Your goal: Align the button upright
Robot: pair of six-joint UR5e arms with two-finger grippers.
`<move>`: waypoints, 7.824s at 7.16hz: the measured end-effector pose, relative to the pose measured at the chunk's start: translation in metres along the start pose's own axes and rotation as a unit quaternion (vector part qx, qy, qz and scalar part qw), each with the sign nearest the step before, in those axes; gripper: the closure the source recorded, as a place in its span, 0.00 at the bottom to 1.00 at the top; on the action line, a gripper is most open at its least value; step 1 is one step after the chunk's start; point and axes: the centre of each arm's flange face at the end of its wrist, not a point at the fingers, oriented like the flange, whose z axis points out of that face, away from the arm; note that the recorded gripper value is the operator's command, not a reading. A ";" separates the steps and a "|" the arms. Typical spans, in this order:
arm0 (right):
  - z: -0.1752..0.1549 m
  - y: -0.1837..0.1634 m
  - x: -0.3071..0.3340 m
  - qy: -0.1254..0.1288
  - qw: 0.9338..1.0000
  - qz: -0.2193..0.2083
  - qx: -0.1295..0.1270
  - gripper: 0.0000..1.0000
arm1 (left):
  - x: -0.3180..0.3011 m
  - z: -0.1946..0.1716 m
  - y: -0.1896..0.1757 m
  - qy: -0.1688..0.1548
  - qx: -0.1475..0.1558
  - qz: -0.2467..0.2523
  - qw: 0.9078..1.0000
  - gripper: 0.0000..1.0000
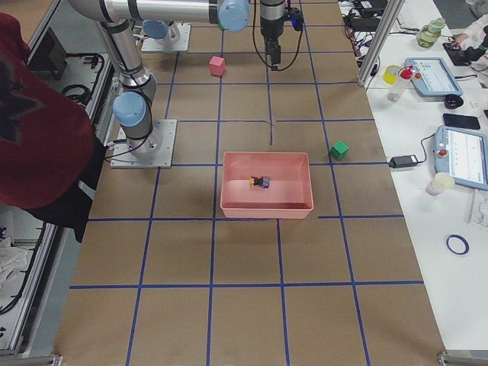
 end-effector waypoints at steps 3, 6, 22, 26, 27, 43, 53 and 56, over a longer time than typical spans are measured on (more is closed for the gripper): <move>-0.004 0.002 0.000 0.001 1.000 0.000 0.003 0.00 | 0.000 0.000 0.000 -0.001 0.000 -0.005 1.000 0.00; -0.010 0.003 0.001 0.006 1.000 0.001 0.014 0.00 | 0.000 0.001 0.000 -0.002 0.000 -0.005 1.000 0.00; 0.119 0.025 0.271 0.052 0.979 0.186 -0.072 0.00 | -0.001 -0.001 0.001 -0.002 0.002 -0.007 1.000 0.00; 0.237 0.061 0.290 0.051 0.972 0.213 -0.083 0.00 | -0.004 -0.001 0.002 -0.018 -0.002 -0.007 1.000 0.00; 0.256 0.063 0.293 0.046 0.972 0.213 -0.090 0.00 | -0.005 0.000 0.002 -0.022 -0.002 -0.007 1.000 0.00; 0.209 0.058 0.342 0.033 0.982 0.164 -0.091 1.00 | -0.005 0.007 0.004 -0.024 -0.010 -0.009 1.000 0.00; 0.190 -0.106 -0.040 -0.068 0.997 0.039 0.000 1.00 | -0.005 0.007 0.004 -0.024 -0.011 -0.009 1.000 0.00; 0.243 -0.143 -0.130 -0.164 0.986 -0.010 0.002 1.00 | -0.005 0.007 0.004 -0.024 -0.011 -0.009 1.000 0.00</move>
